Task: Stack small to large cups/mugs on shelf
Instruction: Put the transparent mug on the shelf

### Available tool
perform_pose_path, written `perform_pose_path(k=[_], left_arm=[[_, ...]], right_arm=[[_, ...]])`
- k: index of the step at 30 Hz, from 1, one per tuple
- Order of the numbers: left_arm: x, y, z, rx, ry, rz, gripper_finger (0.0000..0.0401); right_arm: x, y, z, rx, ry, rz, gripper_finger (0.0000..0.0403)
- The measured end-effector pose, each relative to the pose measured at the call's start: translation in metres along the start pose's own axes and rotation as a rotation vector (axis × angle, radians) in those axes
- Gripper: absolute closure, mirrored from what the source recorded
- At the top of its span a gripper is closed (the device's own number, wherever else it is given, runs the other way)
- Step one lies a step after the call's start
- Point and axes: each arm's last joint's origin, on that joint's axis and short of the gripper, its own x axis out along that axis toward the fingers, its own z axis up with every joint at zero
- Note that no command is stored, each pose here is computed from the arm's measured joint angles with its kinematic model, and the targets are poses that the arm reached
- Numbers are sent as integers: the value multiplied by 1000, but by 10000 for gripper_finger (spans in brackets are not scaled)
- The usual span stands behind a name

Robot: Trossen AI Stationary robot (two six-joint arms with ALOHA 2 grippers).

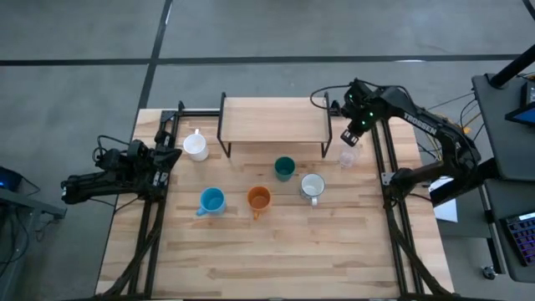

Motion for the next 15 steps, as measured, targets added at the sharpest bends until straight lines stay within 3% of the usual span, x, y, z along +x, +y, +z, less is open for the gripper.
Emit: perform_pose_path(k=[7, 15], left_arm=[[0, 0, 0, -2, 0, 2, 401], [0, 0, 0, -2, -1, 3, 401]], right_arm=[[15, -2, 8, 33, 144, -11, 394], [28, 5, 14, -39, 195, -51, 378]])
